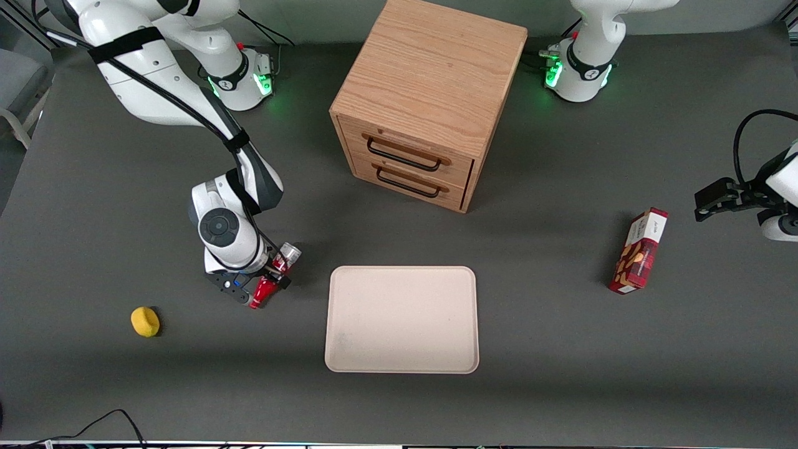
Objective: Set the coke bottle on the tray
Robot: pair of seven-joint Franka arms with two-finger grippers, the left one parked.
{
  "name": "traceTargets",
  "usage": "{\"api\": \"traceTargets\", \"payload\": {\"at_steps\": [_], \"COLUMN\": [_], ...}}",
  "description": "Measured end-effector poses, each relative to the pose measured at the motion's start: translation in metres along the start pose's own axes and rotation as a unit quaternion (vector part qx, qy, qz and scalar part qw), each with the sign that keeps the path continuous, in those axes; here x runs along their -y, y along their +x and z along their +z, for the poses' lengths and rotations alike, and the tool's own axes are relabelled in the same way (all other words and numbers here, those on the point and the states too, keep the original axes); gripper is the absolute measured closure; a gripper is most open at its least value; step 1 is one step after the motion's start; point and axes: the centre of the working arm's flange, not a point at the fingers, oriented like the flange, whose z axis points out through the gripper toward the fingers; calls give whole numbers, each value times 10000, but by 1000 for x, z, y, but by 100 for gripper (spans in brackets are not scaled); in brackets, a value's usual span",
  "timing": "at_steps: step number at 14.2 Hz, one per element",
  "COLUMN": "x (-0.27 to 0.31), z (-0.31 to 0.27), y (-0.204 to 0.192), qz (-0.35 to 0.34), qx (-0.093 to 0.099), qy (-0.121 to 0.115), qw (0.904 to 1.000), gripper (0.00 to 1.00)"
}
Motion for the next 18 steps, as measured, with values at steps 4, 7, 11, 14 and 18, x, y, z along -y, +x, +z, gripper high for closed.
{"api": "traceTargets", "payload": {"at_steps": [4, 7, 11, 14, 18], "x": [5, 7, 11, -1, -59], "z": [8, 5, -33, -114, -231], "y": [-3, -1, 9, 21, 45], "qz": [47, 53, -3, -145, -645], "qx": [-27, -53, -91, 156, 771], "qy": [-14, 13, -70, -211, -415], "qw": [10000, 10000, 9999, 9996, 9941], "gripper": [37, 44, 44, 44, 44]}}
